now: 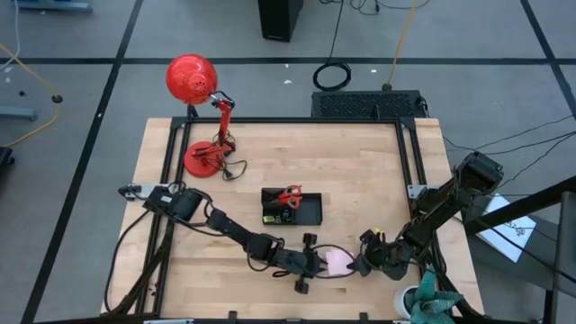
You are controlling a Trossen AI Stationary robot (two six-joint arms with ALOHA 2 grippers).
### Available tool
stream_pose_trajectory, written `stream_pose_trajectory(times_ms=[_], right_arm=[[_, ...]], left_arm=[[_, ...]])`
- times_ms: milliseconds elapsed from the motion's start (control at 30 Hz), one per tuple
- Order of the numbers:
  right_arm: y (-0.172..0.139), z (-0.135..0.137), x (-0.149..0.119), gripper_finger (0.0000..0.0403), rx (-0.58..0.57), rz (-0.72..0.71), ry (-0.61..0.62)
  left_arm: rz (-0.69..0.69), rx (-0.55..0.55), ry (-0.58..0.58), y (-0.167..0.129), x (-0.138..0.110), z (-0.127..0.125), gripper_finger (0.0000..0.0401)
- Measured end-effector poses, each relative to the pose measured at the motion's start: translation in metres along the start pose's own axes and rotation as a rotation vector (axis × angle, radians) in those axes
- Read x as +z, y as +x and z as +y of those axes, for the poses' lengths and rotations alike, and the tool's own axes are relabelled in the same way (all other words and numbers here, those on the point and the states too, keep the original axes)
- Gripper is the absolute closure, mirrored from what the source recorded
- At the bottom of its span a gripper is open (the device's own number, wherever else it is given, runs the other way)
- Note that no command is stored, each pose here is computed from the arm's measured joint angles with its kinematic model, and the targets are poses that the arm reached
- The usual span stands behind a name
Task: Pick and place office supplies into organizer
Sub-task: Put the sticky note into the desk organizer
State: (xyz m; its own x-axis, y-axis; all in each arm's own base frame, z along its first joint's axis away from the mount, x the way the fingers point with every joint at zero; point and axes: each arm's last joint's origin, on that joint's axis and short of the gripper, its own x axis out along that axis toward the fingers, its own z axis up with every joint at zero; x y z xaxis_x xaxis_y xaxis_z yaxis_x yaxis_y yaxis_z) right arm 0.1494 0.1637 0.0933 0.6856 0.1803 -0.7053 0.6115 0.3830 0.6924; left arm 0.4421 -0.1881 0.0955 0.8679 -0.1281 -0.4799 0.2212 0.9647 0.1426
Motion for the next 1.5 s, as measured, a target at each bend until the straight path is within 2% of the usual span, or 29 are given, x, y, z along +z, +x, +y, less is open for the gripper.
stream_pose_trajectory(times_ms=[133, 233, 400, 600, 800, 1500], right_arm=[[-0.001, -0.001, -0.004, 0.0236, -0.008, 0.036, 0.012], [-0.002, -0.003, -0.005, 0.0236, -0.023, 0.040, 0.024], [-0.003, -0.006, -0.005, 0.0236, -0.033, 0.003, 0.023], [-0.002, -0.004, -0.002, 0.0236, -0.016, -0.038, 0.011], [-0.001, -0.003, 0.003, 0.0236, -0.004, -0.094, -0.020], [0.004, 0.001, 0.015, 0.0236, -0.007, -0.138, -0.106]], left_arm=[[0.010, -0.017, 0.002, -0.001, -0.001, -0.006, 0.0313], [0.026, -0.037, 0.049, -0.005, -0.001, -0.016, 0.0313], [-0.028, -0.006, 0.124, -0.016, 0.014, -0.024, 0.0313], [-0.081, 0.042, 0.077, -0.012, 0.020, -0.010, 0.0313], [-0.056, -0.024, -0.037, -0.007, 0.017, 0.009, 0.0313], [0.000, -0.078, -0.085, -0.002, 0.006, 0.013, 0.0314]])
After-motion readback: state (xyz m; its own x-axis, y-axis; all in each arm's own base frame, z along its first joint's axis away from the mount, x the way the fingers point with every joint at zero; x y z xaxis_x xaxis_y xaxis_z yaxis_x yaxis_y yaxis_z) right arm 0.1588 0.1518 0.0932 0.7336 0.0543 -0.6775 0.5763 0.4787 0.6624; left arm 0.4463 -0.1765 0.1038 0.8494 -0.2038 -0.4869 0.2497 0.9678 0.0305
